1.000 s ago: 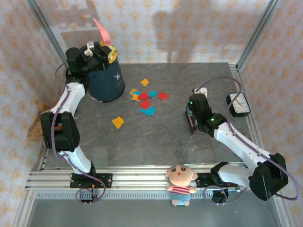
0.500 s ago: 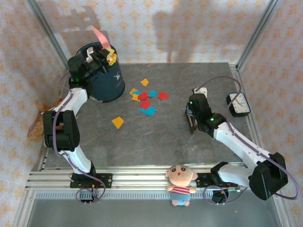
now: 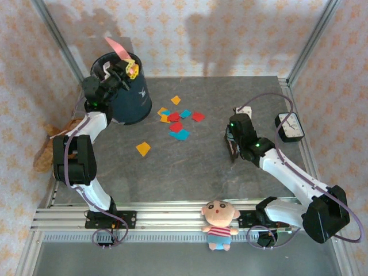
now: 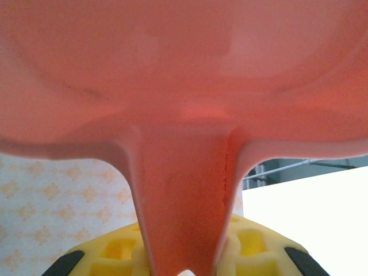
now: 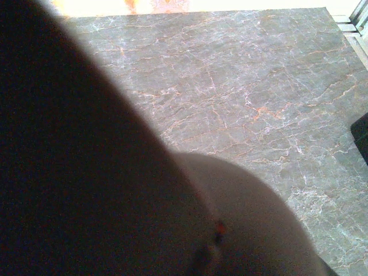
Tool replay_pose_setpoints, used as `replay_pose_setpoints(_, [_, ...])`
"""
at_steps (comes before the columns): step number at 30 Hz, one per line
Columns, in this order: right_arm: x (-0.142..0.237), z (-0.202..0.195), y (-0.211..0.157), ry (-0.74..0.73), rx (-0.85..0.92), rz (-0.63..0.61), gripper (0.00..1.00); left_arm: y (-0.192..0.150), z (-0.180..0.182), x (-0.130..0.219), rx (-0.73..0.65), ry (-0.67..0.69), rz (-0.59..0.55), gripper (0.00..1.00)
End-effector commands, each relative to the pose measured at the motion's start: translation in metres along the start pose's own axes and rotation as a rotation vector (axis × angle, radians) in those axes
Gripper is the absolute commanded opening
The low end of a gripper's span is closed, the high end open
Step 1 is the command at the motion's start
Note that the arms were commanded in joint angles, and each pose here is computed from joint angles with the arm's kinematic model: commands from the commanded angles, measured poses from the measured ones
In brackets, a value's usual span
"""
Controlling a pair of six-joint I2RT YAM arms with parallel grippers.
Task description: Sweep away the paper scraps from the table
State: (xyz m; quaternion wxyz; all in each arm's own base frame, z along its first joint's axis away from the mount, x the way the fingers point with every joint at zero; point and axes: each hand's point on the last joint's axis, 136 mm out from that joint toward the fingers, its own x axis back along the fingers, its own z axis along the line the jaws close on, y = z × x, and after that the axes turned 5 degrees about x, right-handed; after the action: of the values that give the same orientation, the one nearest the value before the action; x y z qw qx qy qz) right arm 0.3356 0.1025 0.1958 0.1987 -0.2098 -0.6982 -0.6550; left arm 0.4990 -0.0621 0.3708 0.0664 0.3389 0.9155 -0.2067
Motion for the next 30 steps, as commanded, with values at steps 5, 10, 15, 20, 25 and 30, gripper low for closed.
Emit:
replay_pose_setpoints(5, [0.003,0.001,0.004,0.006,-0.024,-0.015,0.00,-0.027,-0.047,0.010,-0.055,-0.138,0.051,0.00])
replay_pose_setpoints(10, [0.005,0.004,0.009,0.026,-0.051,-0.036,0.00,-0.037,-0.044,0.008,-0.172,-0.051,0.065,0.00])
replay_pose_setpoints(15, [0.008,0.016,0.014,0.099,-0.077,-0.052,0.00,-0.048,-0.031,0.015,-0.334,0.127,0.045,0.00])
replay_pose_setpoints(20, [0.012,0.035,0.026,0.211,-0.123,-0.080,0.00,-0.057,-0.012,0.034,-0.515,0.349,0.032,0.00])
replay_pose_setpoints(25, [0.014,0.064,0.041,0.361,-0.199,-0.090,0.00,-0.065,0.009,0.065,-0.692,0.590,0.045,0.00])
replay_pose_setpoints(30, [0.007,0.093,0.057,0.487,-0.283,-0.091,0.00,-0.067,0.028,0.104,-0.848,0.819,0.055,0.00])
